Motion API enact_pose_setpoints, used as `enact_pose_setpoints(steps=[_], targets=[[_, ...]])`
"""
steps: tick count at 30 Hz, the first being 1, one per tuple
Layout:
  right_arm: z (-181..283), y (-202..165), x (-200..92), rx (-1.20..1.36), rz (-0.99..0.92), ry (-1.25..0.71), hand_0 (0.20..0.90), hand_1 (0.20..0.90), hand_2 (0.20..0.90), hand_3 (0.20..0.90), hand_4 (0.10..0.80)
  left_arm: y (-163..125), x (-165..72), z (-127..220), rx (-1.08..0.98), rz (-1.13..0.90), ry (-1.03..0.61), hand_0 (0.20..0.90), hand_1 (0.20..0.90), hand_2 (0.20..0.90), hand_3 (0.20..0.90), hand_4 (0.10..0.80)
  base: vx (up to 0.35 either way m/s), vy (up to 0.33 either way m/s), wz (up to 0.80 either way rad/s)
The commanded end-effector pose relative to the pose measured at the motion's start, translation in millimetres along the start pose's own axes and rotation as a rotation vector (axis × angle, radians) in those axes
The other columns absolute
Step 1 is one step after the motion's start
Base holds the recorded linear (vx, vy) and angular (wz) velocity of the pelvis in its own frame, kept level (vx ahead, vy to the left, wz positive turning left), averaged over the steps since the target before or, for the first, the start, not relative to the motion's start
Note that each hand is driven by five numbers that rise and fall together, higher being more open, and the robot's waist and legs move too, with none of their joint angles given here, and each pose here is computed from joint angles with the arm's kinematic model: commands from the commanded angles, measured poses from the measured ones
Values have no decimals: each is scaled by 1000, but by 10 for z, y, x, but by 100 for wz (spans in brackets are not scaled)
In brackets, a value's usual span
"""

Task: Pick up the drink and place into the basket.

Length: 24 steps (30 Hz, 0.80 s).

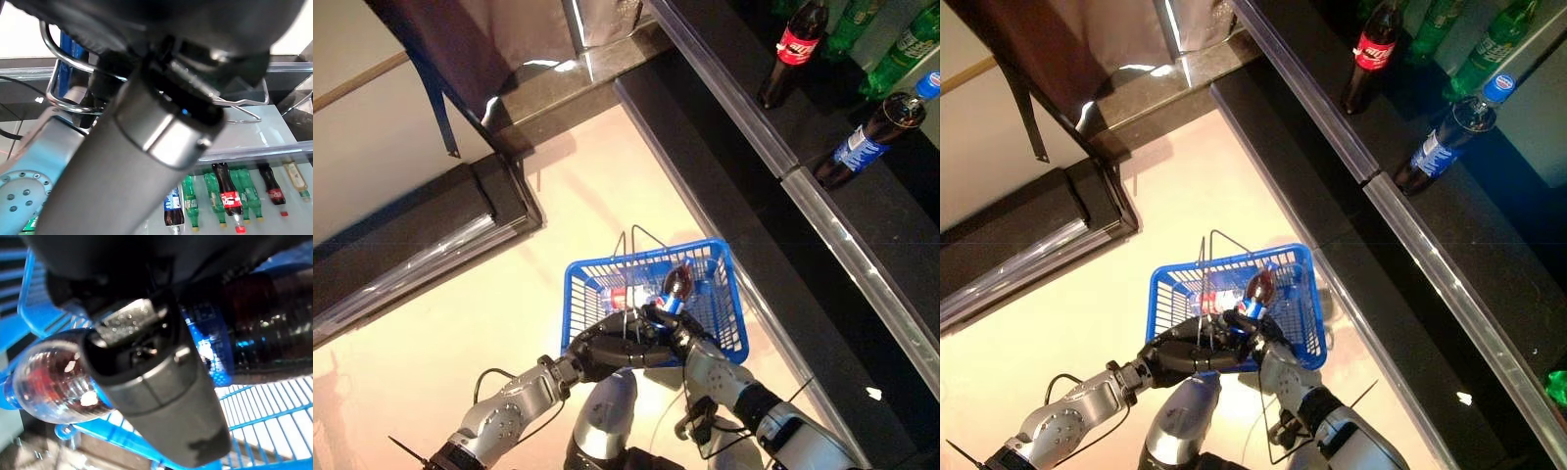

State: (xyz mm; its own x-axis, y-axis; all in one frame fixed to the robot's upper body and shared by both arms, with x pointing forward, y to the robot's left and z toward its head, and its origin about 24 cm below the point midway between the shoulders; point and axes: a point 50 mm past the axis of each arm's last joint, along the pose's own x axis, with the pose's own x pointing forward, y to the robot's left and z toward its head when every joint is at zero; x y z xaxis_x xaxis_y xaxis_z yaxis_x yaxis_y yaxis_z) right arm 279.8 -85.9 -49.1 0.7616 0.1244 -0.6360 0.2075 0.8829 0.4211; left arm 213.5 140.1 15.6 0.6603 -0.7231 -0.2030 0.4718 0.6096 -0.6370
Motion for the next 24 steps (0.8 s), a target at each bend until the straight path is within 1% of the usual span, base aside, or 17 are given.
enact_pose_setpoints(steps=[1, 3, 9, 18, 21, 24], targets=[[102, 715, -97, 191, 300, -90, 300, 300, 300, 200, 100, -1201, 102, 440, 63, -767, -306, 300, 300, 300, 200, 100, 0, 0, 0], [78, 734, -107, 201, 310, -82, 300, 300, 300, 200, 100, -1210, 101, 438, 63, -768, -310, 300, 300, 300, 200, 100, 0, 0, 0], [-127, 853, -191, 192, 381, 20, 300, 300, 300, 200, 100, -1232, 106, 428, 72, -766, -345, 300, 300, 300, 200, 100, -24, 22, -3], [-8, 767, -89, 241, 292, 52, 300, 300, 300, 200, 100, -1244, 103, 449, 73, -778, -337, 300, 300, 300, 200, 100, -1, 2, 0], [106, 717, -19, 251, 226, 73, 300, 300, 300, 200, 100, -1255, 118, 460, 74, -793, -321, 300, 300, 300, 200, 100, 46, -25, 2], [204, 647, 62, 317, 145, 116, 300, 300, 300, 200, 100, -1287, 153, 458, 78, -804, -292, 300, 300, 300, 200, 100, 67, -49, 7]])
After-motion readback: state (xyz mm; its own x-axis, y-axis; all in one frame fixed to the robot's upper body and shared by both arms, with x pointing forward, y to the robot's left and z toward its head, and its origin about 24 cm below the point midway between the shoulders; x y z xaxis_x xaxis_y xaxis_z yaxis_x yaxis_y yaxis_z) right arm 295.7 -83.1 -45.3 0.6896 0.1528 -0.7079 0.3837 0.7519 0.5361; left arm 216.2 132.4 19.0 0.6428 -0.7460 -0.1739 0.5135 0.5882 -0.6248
